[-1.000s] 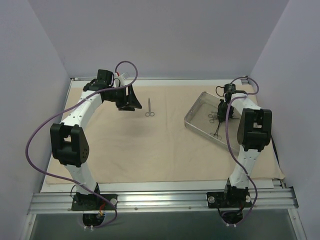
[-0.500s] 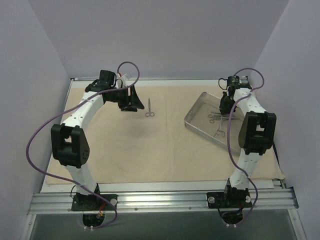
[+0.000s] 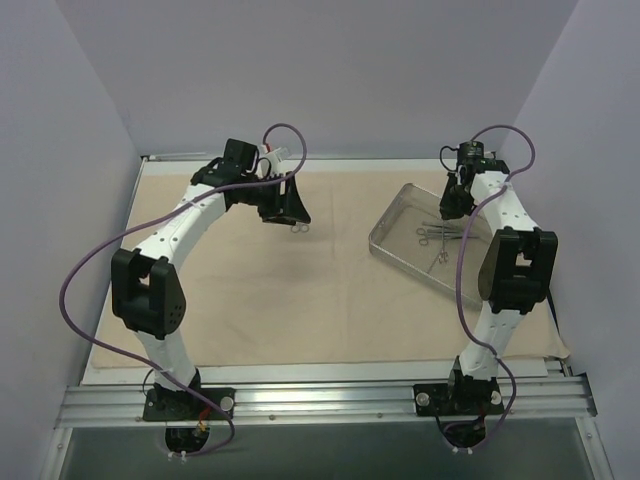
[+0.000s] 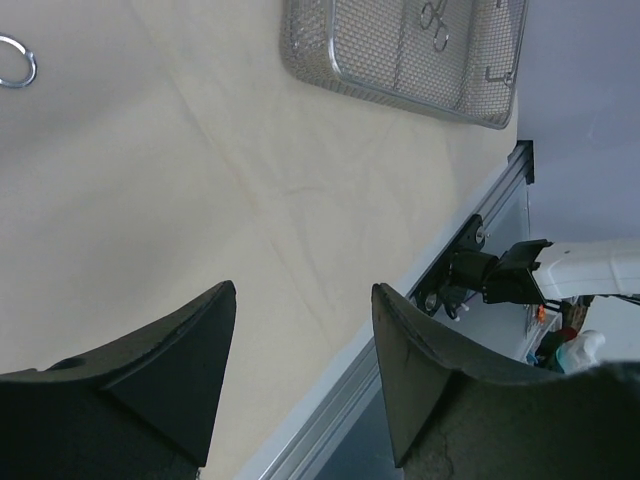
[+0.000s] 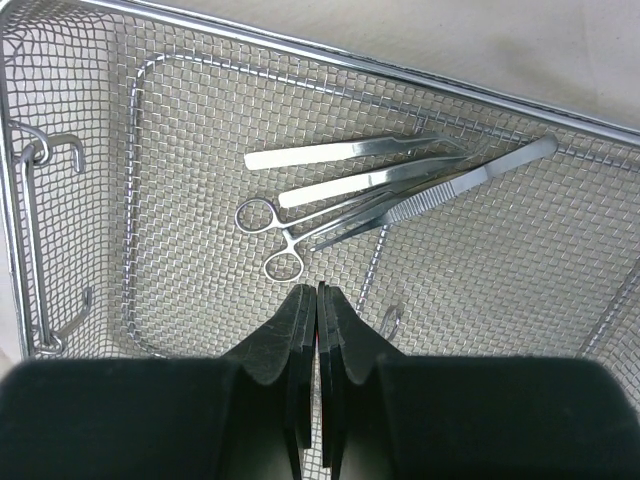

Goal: Open and lay out the surgical kit
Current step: Pick up the medical item from the container, then place the medical item in the surgical kit.

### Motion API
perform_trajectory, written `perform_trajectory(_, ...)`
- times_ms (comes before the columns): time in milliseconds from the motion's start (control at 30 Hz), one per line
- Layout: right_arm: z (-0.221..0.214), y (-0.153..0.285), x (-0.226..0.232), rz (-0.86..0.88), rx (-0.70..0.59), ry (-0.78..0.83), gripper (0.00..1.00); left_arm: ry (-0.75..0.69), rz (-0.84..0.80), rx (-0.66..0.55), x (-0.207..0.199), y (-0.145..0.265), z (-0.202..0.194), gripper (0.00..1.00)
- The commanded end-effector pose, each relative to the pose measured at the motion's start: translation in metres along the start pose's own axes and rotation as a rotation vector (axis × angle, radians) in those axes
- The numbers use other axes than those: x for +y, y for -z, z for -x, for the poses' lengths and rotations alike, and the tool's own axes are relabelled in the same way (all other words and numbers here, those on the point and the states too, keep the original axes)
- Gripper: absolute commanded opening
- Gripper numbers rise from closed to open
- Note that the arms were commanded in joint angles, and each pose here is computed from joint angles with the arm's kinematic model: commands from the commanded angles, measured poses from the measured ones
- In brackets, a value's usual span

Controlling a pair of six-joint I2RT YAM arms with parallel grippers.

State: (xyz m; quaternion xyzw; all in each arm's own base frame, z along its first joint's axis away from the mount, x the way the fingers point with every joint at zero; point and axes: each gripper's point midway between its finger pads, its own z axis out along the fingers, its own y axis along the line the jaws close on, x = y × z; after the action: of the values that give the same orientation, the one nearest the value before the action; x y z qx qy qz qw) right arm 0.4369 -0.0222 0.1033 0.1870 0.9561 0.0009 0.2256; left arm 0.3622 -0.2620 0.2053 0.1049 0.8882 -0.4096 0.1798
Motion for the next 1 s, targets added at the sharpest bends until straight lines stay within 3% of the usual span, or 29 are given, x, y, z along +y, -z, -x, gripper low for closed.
perform_trajectory(0,0.010,0.028,0.007,0.027,-0.044,-0.012,0.00,-0.152,-0.070,-0.106,-0.040,-0.003,0.033,0.66)
perform_trajectory(167,0.007,0.023,0.010,0.039,-0.033,-0.040,0.00,-0.233,-0.144,-0.136,-0.075,-0.040,0.042,0.68)
perform_trajectory(367,0.002,0.026,0.004,0.021,-0.021,-0.092,0.00,-0.301,-0.256,-0.266,-0.129,-0.087,0.059,0.73)
perform_trajectory(667,-0.007,0.027,-0.005,0.012,0.004,-0.210,0.00,-0.428,-0.263,-0.404,-0.169,-0.164,0.057,0.78)
perform_trajectory(800,-0.011,0.028,-0.009,0.014,0.007,-0.242,0.00,-0.446,-0.252,-0.375,-0.172,-0.220,0.037,0.78)
perform_trajectory(967,-0.012,0.031,-0.010,0.016,-0.004,-0.259,0.00,-0.480,-0.233,-0.351,-0.179,-0.259,0.020,0.77)
